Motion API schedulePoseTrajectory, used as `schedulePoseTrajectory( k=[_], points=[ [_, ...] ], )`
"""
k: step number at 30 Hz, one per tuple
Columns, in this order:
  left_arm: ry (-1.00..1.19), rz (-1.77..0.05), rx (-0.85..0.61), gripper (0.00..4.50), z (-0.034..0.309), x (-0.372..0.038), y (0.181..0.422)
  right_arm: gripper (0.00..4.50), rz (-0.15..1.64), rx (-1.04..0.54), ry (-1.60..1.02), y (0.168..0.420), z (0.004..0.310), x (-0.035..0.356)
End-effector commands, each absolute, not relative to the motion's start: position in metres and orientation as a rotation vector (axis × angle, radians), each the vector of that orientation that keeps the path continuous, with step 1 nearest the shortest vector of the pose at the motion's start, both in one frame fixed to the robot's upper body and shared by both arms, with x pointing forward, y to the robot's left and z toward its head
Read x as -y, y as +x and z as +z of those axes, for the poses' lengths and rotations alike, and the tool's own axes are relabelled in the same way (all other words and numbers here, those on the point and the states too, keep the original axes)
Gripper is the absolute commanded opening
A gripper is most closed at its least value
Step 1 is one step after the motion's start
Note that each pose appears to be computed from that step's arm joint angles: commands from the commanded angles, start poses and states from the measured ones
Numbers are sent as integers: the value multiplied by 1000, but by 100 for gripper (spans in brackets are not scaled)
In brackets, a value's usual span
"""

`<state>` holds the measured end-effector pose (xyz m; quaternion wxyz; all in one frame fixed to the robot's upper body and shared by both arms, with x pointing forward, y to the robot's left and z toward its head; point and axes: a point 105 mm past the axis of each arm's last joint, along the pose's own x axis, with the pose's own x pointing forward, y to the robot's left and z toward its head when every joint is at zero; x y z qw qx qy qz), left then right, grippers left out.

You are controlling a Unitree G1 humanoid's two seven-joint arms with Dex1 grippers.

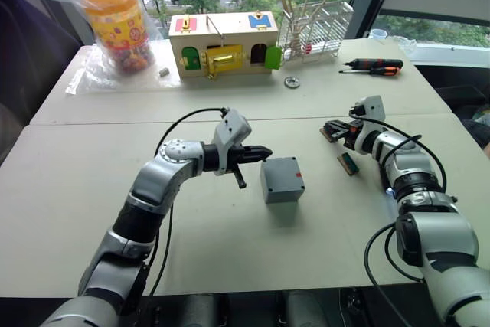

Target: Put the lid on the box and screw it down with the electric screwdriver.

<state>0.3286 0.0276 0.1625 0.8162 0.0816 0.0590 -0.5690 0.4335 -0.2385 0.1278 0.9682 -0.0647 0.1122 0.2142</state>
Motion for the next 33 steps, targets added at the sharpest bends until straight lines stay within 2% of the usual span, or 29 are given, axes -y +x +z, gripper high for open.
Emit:
schedulePoseTrajectory(
  k=[1,12,15,18,24,33],
  points=[
    [182,-1238,-86,0,171,-24,323,2,434,-137,-140,439,157,238],
    [173,-1253,-93,0,171,-27,322,2,473,0,-162,435,203,231],
    [182,-1275,-102,0,172,-33,316,2,601,10,-175,410,210,215],
    [197,-1306,-126,0,171,-43,306,2,735,-16,-155,375,210,196],
    [220,-1324,-192,0,159,-55,298,2,855,-99,-111,327,191,167],
    [221,-1321,-187,0,155,-49,301,2,868,-155,-69,317,173,153]
  ],
)
